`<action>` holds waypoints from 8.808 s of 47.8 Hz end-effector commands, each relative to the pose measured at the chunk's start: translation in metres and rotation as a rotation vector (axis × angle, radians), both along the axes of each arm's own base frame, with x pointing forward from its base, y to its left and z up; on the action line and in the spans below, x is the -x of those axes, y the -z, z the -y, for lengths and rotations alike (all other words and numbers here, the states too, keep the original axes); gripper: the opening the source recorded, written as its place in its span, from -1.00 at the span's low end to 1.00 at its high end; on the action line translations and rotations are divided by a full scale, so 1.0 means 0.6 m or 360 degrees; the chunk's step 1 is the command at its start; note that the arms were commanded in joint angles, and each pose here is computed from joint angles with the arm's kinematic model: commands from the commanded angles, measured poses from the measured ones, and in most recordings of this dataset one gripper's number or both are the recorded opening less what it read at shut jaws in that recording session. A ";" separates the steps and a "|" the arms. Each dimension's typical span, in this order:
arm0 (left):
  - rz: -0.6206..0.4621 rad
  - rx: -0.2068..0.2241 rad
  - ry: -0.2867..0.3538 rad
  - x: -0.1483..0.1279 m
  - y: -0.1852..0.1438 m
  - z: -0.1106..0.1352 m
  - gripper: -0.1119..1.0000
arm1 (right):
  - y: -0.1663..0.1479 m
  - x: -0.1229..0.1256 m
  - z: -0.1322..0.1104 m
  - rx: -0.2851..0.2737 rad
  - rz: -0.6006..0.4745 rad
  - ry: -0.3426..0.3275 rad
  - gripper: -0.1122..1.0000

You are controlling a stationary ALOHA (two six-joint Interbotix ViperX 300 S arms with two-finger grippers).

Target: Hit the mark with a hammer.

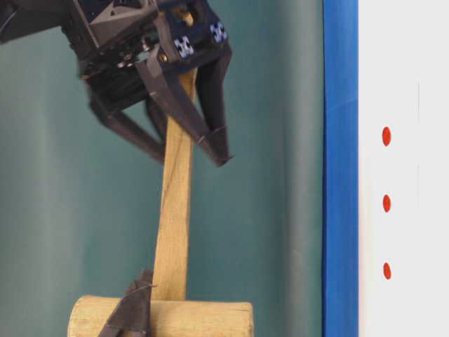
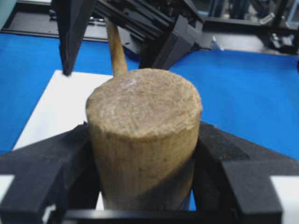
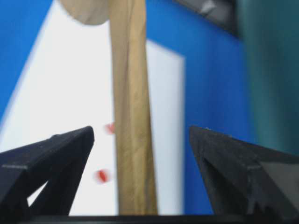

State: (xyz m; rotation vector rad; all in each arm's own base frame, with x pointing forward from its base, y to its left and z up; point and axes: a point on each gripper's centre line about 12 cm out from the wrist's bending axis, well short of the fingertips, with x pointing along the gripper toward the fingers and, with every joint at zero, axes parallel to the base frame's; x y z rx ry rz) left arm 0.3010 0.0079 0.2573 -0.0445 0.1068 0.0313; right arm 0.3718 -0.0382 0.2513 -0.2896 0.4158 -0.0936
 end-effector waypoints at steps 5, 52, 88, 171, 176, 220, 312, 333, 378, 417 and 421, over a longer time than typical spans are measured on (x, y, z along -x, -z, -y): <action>0.0068 -0.0025 0.0016 -0.002 -0.026 0.004 -0.01 | -0.021 0.000 -0.010 -0.0215 -0.0030 -0.0058 0.94; 0.0065 -0.0032 0.0044 -0.003 -0.028 0.013 -0.01 | -0.025 -0.001 -0.004 -0.0338 0.0010 0.0027 -0.74; 0.0080 -0.0018 0.0044 0.015 -0.028 0.013 0.75 | -0.022 0.002 -0.011 -0.0486 -0.0004 0.0045 -0.77; 0.0012 -0.0015 0.0046 0.182 -0.017 0.013 0.74 | 0.043 0.028 0.040 -0.0540 -0.0064 0.0337 -0.77; 0.0012 -0.0015 0.0046 0.182 -0.017 0.013 0.74 | 0.097 0.017 0.043 -0.0574 -0.0201 0.0375 -0.77; 0.0002 -0.0017 0.0047 0.182 -0.013 0.013 0.74 | 0.033 0.073 0.034 -0.0536 0.0010 0.0398 -0.77; 0.0000 -0.0017 0.0047 0.183 -0.012 0.013 0.74 | 0.038 0.208 0.010 -0.0590 0.0116 0.0397 -0.77; 0.0002 -0.0008 0.0046 0.184 -0.012 0.013 0.74 | 0.195 0.193 0.007 -0.0701 -0.0443 0.0537 -0.77; -0.0005 -0.0008 0.0046 0.184 -0.011 0.013 0.74 | 0.045 0.179 -0.001 -0.0645 0.0019 0.0328 -0.77; -0.0042 -0.0009 0.0029 0.183 -0.006 0.010 0.74 | 0.018 -0.003 -0.022 -0.0586 -0.0045 0.0154 -0.77; -0.0054 -0.0009 0.0002 0.179 -0.002 0.004 0.74 | 0.017 -0.003 -0.023 -0.0583 -0.0043 0.0150 -0.77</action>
